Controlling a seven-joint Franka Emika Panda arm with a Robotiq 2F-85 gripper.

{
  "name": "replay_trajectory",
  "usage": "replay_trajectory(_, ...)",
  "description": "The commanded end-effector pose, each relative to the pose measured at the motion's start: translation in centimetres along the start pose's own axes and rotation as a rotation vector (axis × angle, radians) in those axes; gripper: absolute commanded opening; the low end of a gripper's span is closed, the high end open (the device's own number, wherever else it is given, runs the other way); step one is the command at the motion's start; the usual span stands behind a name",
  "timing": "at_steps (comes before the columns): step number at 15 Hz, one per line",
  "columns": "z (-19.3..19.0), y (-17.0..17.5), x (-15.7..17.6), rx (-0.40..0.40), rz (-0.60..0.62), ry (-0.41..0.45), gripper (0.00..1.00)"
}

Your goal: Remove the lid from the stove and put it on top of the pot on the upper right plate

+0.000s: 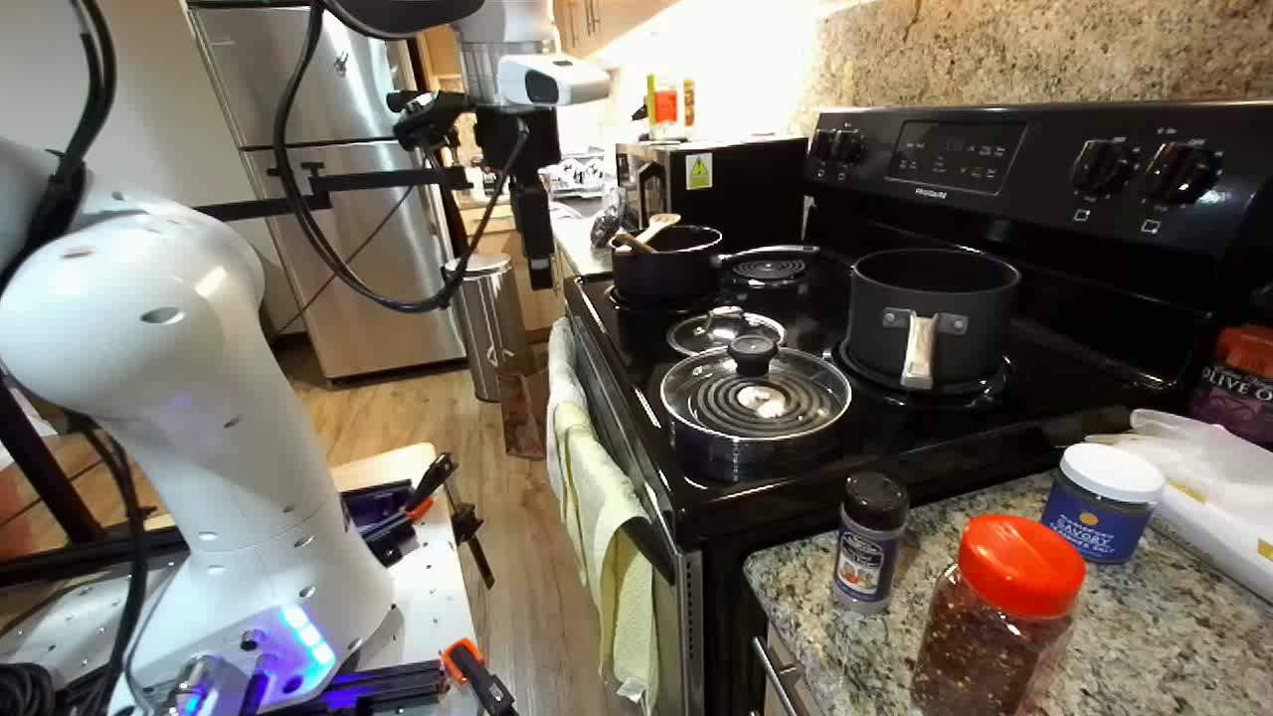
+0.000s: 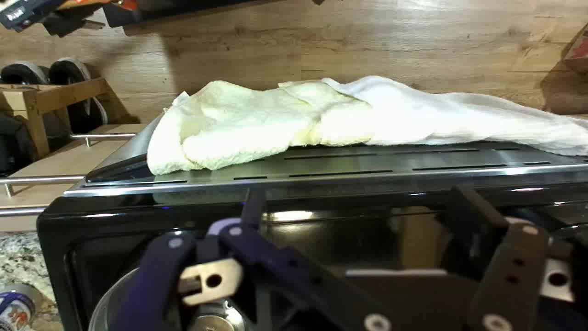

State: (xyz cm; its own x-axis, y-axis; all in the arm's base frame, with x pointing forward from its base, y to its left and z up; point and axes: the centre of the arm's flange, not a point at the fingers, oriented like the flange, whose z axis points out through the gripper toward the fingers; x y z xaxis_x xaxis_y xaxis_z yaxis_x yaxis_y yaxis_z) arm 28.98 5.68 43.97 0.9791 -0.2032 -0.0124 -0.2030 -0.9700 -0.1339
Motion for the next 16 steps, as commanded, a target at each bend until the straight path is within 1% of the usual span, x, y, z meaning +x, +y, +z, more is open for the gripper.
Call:
replay_trajectory(1, 0.0, 0.0, 0.0, 0.000, 0.000, 0.000, 1.00)
replay_trajectory(6, -1.5, -0.9, 2.7, -0.073, -0.045, 0.022, 1.00)
replay_trajectory(9, -2.0, -2.3, 5.2, -0.105, -0.076, 0.024, 1.00)
replay_trajectory(10, -2.0, -2.9, 6.2, -0.125, -0.062, 0.032, 1.00)
replay_trajectory(12, -2.0, -4.3, 8.5, -0.120, -0.081, 0.052, 1.00)
replay_trajectory(16, -1.3, -7.3, 13.3, -0.125, -0.058, 0.107, 1.00)
